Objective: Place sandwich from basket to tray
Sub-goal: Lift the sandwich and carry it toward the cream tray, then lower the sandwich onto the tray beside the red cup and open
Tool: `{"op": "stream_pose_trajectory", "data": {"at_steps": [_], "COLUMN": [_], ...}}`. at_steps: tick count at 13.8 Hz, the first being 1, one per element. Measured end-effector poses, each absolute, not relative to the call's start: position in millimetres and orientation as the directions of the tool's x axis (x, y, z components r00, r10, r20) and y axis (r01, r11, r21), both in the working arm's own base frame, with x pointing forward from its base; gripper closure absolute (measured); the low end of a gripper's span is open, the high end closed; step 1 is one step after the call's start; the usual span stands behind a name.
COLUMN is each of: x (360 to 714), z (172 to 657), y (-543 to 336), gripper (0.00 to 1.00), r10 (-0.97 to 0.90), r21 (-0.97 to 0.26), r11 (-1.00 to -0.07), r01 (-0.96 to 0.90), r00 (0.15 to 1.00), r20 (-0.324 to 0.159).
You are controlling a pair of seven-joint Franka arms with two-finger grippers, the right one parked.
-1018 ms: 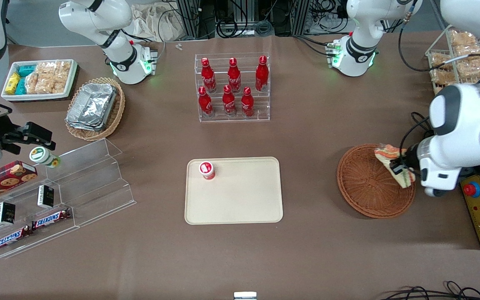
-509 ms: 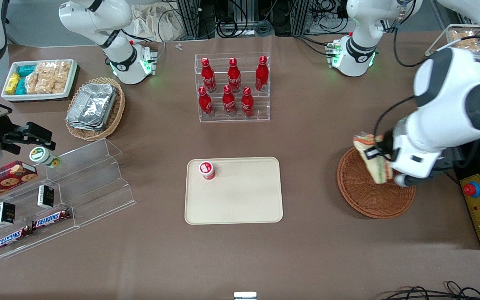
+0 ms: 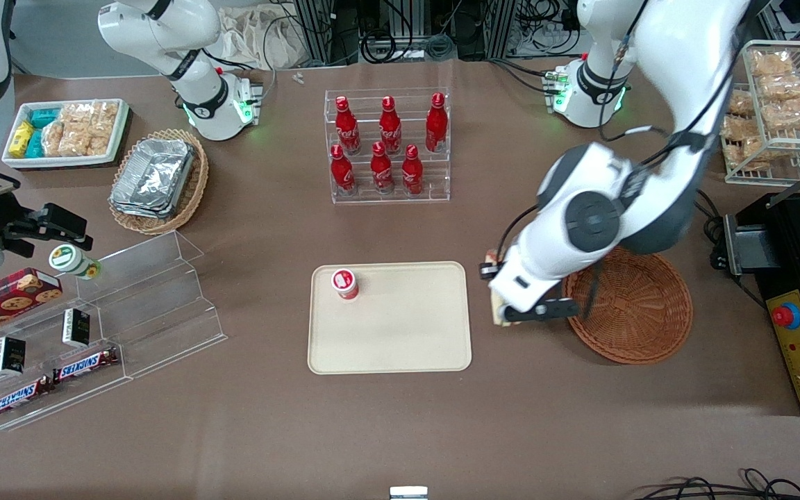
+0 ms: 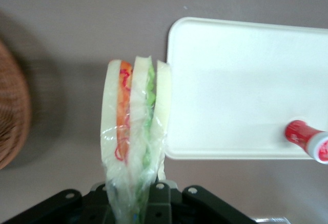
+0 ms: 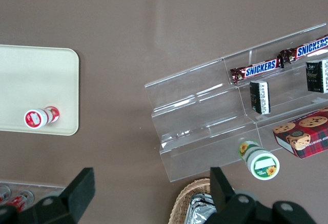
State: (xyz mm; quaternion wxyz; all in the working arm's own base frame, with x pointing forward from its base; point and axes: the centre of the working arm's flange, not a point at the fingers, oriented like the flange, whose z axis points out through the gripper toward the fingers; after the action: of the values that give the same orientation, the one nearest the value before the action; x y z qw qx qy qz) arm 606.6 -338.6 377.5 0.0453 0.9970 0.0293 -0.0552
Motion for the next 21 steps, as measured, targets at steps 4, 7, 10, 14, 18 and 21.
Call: {"op": "stream_pose_trajectory", "data": {"at_steps": [4, 7, 10, 14, 18, 21], "x": [597.8, 588.0, 582.3, 571.3, 571.7, 573.1], "z": [284.1, 259.8, 245.2, 215.2, 215.8, 215.6], "y": [-384.3, -400.9, -407.2, -418.8, -419.8, -418.3], "gripper": [0.81, 0.81, 0.81, 0.81, 0.78, 0.47], "r10": [-0.016, -0.039, -0.060, -0.095, -0.080, -0.061], "r21": [0.103, 0.106, 0.090, 0.069, 0.068, 0.064], "r11": [-0.995, -0.994, -0.995, -0.994, -0.995, -0.997], "r01": [-0.003, -0.024, -0.047, -0.085, -0.069, -0.051], "r00": [0.992, 0.988, 0.986, 0.982, 0.983, 0.985], "r20": [-0.127, -0.148, -0.155, -0.165, -0.163, -0.163]}}
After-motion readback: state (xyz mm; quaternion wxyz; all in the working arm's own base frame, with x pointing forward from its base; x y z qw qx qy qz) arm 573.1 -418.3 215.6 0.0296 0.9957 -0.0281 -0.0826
